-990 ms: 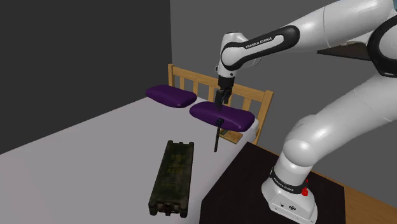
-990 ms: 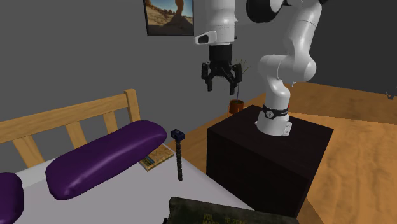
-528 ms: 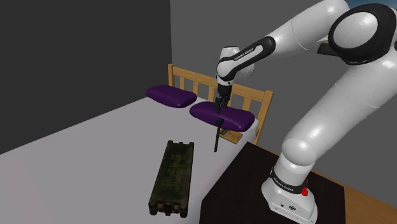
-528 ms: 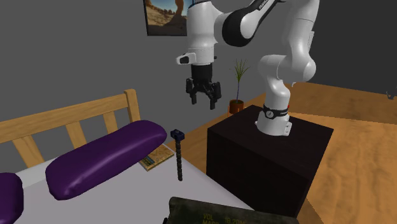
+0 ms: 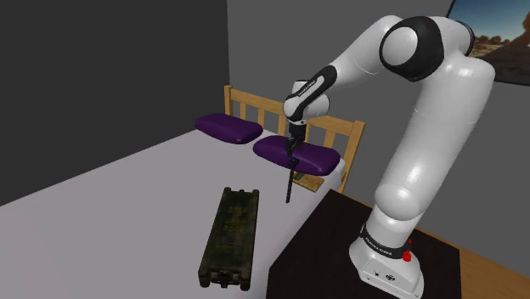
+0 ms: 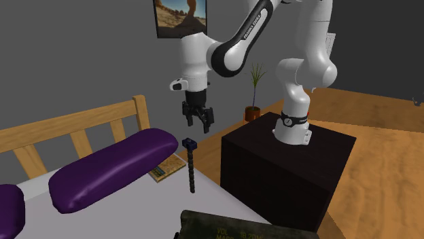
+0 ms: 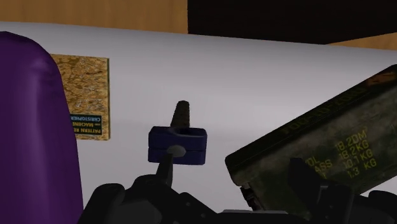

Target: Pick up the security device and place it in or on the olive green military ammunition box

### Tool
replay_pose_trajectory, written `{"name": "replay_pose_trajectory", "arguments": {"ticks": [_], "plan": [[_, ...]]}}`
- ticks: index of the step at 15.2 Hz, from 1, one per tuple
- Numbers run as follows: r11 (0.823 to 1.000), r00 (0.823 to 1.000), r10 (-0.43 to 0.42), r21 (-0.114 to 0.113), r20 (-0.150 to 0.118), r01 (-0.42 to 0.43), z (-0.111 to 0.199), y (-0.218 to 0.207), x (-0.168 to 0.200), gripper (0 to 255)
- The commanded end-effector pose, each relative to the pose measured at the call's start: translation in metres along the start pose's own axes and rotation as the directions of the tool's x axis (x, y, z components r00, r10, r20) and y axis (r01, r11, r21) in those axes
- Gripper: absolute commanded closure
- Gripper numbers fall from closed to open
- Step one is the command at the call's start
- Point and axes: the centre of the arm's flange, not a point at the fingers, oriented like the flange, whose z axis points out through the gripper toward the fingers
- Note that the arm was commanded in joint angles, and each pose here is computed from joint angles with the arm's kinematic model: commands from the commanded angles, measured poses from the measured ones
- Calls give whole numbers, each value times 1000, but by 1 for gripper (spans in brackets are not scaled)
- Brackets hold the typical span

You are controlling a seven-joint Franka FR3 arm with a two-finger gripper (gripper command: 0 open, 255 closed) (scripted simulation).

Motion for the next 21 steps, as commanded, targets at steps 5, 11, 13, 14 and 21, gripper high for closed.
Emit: {"name": "replay_pose_trajectory", "arguments": {"ticks": [5, 11, 13, 14, 21], "plan": [[1000, 1000, 19, -13, -2, -19, 45, 42, 19, 0], [1000, 1000, 19, -13, -2, -19, 77, 43, 19, 0], [1000, 1000, 19, -13, -2, -19, 80, 43, 19, 0], [1000, 1000, 19, -13, -2, -19, 80, 43, 19, 0], [1000, 1000, 19, -13, -2, -19, 80, 43, 19, 255]]}}
